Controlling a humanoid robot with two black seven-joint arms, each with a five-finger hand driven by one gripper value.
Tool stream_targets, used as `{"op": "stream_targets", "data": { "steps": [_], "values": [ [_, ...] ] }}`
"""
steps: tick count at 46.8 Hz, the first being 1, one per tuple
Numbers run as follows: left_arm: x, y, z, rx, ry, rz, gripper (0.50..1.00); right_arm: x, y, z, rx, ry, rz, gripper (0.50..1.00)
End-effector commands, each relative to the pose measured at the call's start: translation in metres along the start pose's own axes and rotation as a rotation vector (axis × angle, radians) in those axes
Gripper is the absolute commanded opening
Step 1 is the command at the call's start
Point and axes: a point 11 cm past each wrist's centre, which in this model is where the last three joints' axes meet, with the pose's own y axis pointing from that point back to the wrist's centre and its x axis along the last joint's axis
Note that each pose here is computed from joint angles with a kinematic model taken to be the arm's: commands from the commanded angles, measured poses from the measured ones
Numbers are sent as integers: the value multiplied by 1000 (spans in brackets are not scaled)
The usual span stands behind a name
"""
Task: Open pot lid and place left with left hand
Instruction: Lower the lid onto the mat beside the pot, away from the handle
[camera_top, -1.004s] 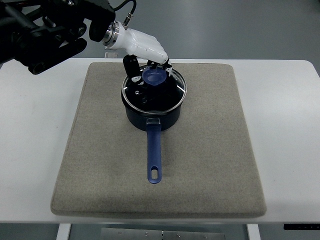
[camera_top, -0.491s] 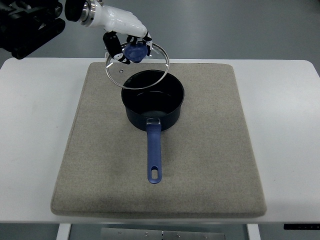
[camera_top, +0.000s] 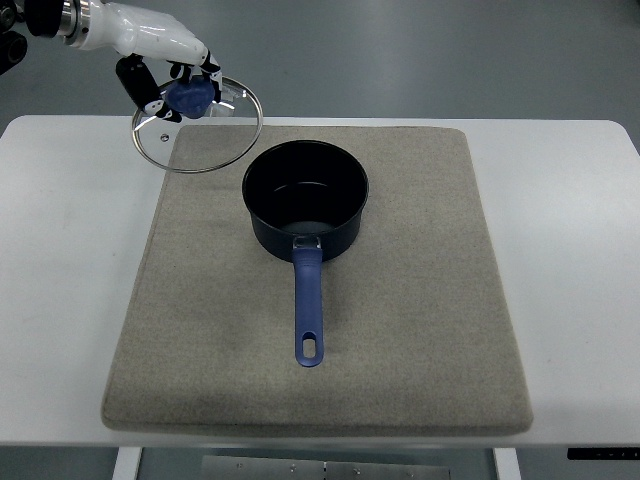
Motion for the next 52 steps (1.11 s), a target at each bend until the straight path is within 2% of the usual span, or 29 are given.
{"op": "stream_targets", "data": {
  "steps": [1, 20, 39, 52],
  "values": [
    [-11, 4, 2, -13, 7, -15, 500, 0, 0, 1, -1, 0, -1, 917],
    [-62, 7, 1, -24, 46, -100, 500, 0, 0, 1, -1, 0, 1, 917],
    [-81, -3, 7, -47, 57, -120, 500, 0, 0, 0, 0, 0, -1, 917],
    [-84, -7, 8, -57, 50, -81, 500, 0, 0, 0, 0, 0, 1, 917]
  ]
}}
